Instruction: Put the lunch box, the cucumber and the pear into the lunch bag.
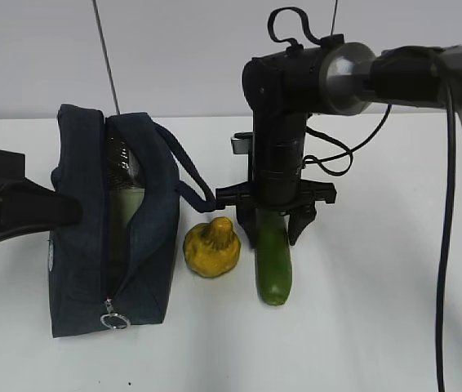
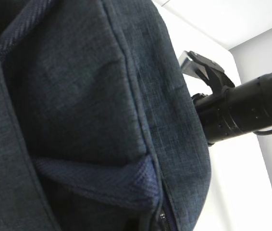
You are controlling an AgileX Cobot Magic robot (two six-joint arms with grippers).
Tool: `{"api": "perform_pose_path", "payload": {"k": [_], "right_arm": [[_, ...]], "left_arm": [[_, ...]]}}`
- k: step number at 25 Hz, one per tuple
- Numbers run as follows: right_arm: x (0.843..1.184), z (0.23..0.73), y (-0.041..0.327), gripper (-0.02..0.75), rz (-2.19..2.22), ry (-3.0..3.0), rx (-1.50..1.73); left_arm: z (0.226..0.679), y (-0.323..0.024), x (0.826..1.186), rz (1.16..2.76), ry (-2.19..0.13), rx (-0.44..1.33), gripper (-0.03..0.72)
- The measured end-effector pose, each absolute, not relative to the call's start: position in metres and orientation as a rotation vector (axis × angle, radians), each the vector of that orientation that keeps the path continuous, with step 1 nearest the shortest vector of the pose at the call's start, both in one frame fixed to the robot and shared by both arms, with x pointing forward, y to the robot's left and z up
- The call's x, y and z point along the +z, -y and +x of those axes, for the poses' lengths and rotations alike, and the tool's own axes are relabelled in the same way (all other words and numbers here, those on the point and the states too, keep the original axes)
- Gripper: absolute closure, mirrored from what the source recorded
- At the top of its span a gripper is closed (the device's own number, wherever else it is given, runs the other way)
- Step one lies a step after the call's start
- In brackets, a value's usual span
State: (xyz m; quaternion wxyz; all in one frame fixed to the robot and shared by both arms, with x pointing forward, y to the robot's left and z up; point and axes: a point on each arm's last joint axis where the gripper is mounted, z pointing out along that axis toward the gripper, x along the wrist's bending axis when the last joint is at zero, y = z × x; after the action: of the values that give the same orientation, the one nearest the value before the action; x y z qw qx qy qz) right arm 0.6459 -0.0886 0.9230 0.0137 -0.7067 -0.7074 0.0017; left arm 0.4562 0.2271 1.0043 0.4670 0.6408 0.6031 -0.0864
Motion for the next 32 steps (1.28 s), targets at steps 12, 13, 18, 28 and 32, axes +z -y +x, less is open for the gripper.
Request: {"api": "perform_pose_path", "payload": {"k": [12,13,18,28,32], "right_arm": [[0.922,0.648,0.09,0.366,-2.131,2.271,0.003],[0.923,0.648,0.09,0.367,-2.119,2.285,-0.004],[0.947,0.659,0.089,0.367,-2.118,2.38,-0.103],[1.073,0.665,0.103,0.37,-2.193,2.647,-0.523],[1.107,0.657,0.094,0.37,-2.058,2.605,-0.743]], "left_arm": [[0.456,-0.227,1.004,1.578,-1.478,-0.212,0.703],[0.456,-0.227,1.004,1.578,-1.478,-0.212,0.703],[0.456,-0.227,1.004,1.578,-1.478,-0.212,0.703],[0.456,-0.227,1.004,1.583,-1.478,-0.21,0.703],[0.456,-0.227,1.004,1.586,-1.476,-0.21,0.703]]}}
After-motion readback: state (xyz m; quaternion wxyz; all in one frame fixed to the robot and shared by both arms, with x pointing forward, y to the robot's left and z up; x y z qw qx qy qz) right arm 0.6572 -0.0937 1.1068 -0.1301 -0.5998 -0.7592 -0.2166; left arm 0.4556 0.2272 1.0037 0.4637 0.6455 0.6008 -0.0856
